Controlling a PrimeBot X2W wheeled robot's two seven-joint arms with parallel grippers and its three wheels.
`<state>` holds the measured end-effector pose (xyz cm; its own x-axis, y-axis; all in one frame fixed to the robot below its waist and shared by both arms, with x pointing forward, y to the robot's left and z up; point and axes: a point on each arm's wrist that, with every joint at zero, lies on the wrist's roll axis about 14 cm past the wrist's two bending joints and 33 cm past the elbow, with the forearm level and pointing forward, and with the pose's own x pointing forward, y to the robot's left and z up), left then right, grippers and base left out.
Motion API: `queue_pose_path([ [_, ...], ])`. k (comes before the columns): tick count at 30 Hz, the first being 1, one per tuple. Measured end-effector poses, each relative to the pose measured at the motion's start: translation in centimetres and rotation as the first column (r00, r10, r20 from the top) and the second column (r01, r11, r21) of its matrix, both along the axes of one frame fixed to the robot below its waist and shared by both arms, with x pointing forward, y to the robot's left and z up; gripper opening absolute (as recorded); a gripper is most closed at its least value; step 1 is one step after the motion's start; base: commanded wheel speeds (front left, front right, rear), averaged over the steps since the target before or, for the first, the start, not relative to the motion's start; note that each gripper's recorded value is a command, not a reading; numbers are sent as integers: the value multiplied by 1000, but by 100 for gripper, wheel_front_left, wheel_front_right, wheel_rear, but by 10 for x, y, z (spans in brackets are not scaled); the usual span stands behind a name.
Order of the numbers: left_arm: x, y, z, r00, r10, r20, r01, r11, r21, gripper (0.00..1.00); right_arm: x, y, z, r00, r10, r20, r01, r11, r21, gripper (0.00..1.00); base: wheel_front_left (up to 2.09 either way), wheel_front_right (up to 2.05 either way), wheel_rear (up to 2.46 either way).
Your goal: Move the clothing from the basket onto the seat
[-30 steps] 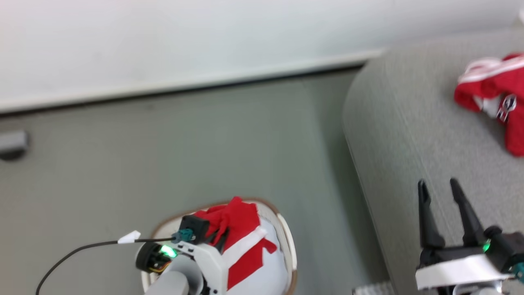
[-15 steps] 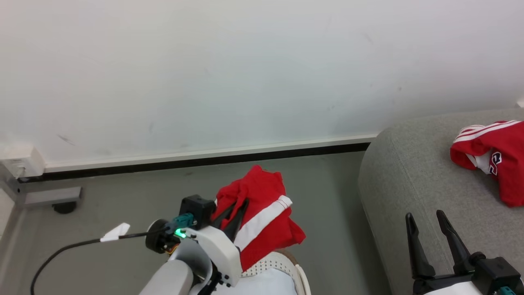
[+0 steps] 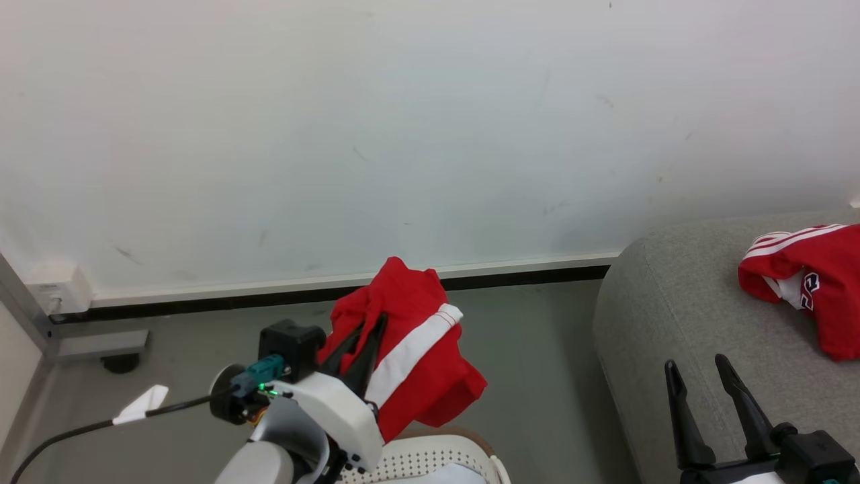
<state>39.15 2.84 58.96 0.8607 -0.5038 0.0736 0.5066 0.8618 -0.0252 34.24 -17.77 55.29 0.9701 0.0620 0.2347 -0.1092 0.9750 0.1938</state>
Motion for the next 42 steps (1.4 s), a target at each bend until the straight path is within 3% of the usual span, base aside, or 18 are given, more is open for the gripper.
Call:
queue_pose_path([
  [7,-6,0,7,1000,0,12,1,1000,-18,0,-2,15,6,998,57,17,-57,998,23,100,0,0,0],
  [14,-7,-3,15,999,-11,35,12,999,-38,0,-6,60,14,970,242,13,-242,964,112,100,0,0,0],
  [21,-9,-10,13,999,-29,35,31,999,-42,0,-15,108,38,891,453,21,-448,872,197,100,0,0,0],
  [28,-15,-21,11,998,-60,29,61,997,-49,0,-19,143,40,807,590,-21,-567,785,249,100,0,0,0],
  [38,-28,-37,16,992,-119,37,121,990,-67,0,-13,177,22,706,702,-91,-595,658,462,100,0,0,0],
  [42,-35,-43,19,989,-144,38,146,986,-83,0,-9,184,20,676,729,-113,-594,629,502,100,0,0,0],
])
